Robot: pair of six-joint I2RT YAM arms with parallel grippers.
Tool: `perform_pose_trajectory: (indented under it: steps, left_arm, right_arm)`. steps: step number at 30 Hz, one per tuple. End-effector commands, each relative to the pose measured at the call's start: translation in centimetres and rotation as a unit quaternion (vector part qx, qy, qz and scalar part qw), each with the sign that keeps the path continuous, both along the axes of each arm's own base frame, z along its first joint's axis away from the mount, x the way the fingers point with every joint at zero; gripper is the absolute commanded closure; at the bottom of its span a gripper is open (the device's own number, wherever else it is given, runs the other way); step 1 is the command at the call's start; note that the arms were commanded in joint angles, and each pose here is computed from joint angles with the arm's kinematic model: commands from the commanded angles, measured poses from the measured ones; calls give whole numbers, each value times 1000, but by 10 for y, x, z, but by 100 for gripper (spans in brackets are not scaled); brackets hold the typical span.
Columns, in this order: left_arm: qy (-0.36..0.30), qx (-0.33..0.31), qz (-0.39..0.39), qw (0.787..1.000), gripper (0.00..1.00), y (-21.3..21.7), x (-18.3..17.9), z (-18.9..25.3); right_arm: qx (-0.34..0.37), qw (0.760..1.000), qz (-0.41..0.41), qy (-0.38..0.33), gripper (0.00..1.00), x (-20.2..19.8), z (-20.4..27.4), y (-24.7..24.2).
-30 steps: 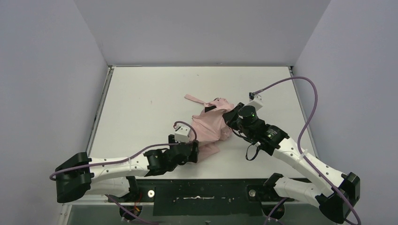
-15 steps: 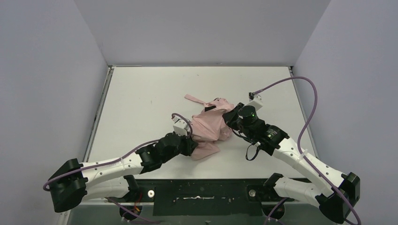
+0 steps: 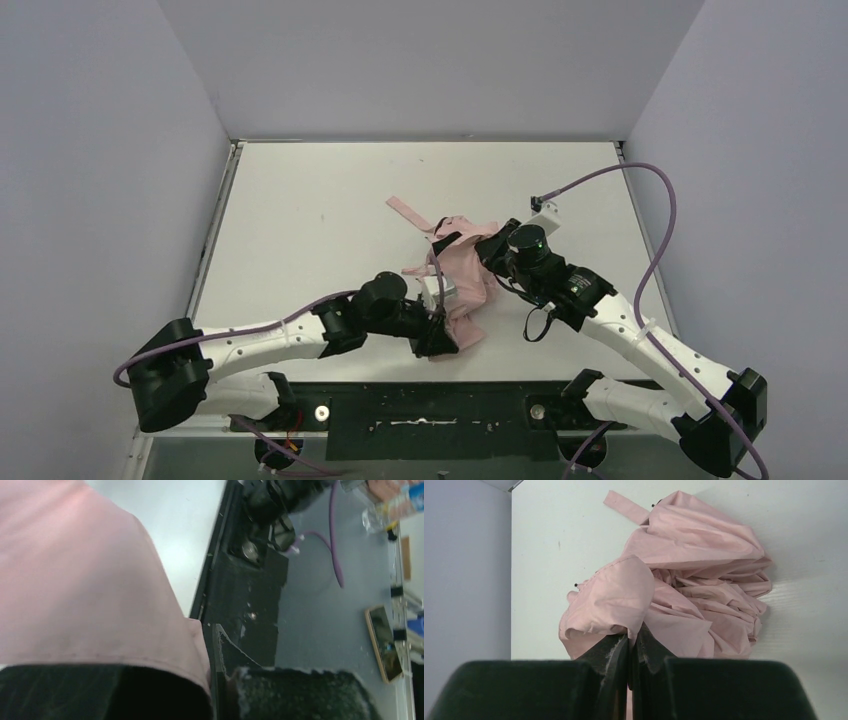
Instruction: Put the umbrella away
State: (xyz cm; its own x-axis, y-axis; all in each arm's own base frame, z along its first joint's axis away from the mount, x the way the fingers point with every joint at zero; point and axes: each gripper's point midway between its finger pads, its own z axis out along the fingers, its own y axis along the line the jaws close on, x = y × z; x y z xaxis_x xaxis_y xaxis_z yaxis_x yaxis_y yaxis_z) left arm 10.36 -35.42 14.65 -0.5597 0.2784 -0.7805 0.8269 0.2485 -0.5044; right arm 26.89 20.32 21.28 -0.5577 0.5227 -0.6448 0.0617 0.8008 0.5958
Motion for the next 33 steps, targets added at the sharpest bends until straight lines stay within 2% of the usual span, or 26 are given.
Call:
perform_pose_trajectory:
  steps: [1,6,11,15,16,17,19,23,29,33]
  left_arm:
    - [-24,18,-95,995,87,-9,-34,-1]
    - [-9,64,-107,992,85,-11,-54,-44]
    - [6,70,-97,993,77,-14,-67,-65]
    - [8,75,-80,994,60,-13,-73,-70]
    - [8,79,-75,994,43,-12,-73,-71]
    - [7,82,-69,994,36,-10,-73,-70]
    - [6,83,-59,995,34,-6,-71,-67]
    - [-4,72,-32,997,32,4,-65,-48]
    - [-22,70,34,997,20,35,-52,-23]
    - [-27,71,81,994,15,57,-43,-15]
  right_arm:
    - [10,999,-19,-29,100,11,19,-7]
    - [9,999,-24,-21,100,12,12,-13]
    - [11,999,-30,-14,100,13,6,-18]
    - [13,999,-29,-8,100,15,1,-21]
    - [14,1000,-27,-6,100,16,-1,-22]
    - [14,1000,-24,-3,100,16,-3,-21]
    - [10,1000,-12,-4,100,15,-5,-20]
    - [-6,999,40,-20,100,7,-7,-15]
    - [-37,980,178,-82,81,-17,9,1]
    - [-59,954,276,-103,75,-40,10,12]
